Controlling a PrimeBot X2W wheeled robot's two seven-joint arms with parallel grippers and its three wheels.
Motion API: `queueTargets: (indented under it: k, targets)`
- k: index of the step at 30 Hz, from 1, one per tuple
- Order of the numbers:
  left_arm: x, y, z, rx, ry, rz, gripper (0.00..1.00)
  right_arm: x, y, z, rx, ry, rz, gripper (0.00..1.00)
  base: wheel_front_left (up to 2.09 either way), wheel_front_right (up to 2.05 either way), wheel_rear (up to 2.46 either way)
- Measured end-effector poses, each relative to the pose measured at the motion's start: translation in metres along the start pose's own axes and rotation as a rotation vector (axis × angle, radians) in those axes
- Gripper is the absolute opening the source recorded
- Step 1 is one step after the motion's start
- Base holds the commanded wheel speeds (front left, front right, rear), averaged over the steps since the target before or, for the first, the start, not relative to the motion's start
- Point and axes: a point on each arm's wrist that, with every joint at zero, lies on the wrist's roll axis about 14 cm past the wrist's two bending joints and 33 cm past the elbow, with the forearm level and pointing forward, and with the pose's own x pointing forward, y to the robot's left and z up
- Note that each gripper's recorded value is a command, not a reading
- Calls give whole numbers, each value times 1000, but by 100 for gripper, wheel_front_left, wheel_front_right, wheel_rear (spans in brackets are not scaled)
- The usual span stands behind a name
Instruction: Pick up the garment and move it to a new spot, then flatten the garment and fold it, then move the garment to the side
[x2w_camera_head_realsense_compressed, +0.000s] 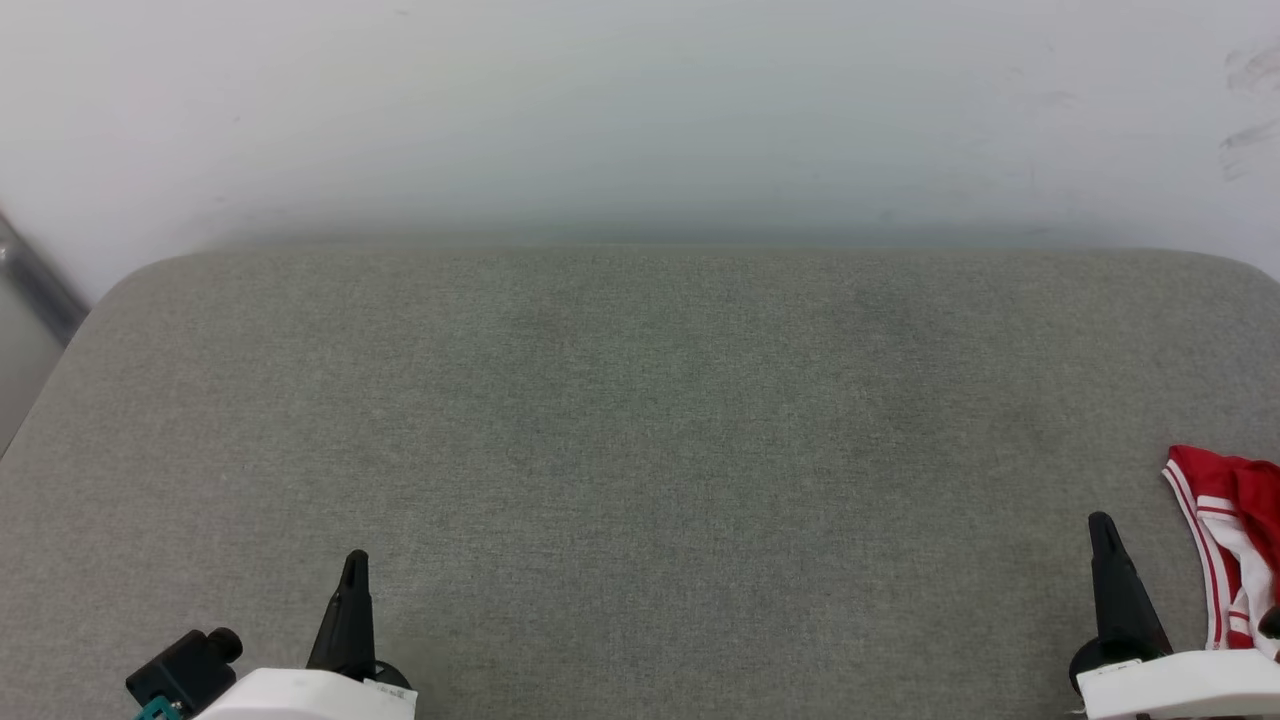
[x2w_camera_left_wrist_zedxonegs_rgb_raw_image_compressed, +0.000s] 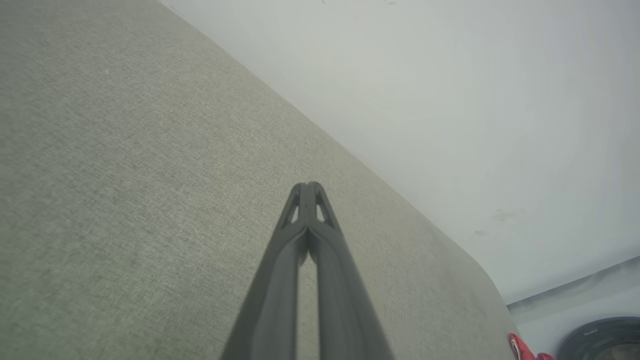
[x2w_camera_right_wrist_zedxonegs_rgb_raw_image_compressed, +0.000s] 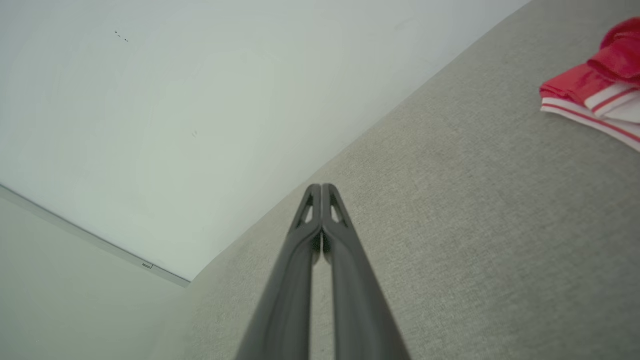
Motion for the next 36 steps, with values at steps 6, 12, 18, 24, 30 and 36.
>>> queueTargets:
  k: [6,12,18,24,30,36]
  targets:
    - [4,-1,2,-85,4,-2,0,3,0,0,76,6,-4,0,0,0,0]
    - [9,-2,3,-164,9,-4,0,5,-1,-1,150,14,-11,0,0,0,0]
    - [11,-1,2,-237,19,-1,0,8,-1,-3,221,22,-16,0,0,0,0]
    - [14,-1,3,-307,25,-3,0,12,1,-2,287,25,-12,0,0,0,0]
    - [18,-4,5,-373,26,-11,0,13,1,-3,349,33,-16,0,0,0,0]
    - [20,-3,5,-437,31,-13,0,16,2,-3,408,38,-13,0,0,0,0]
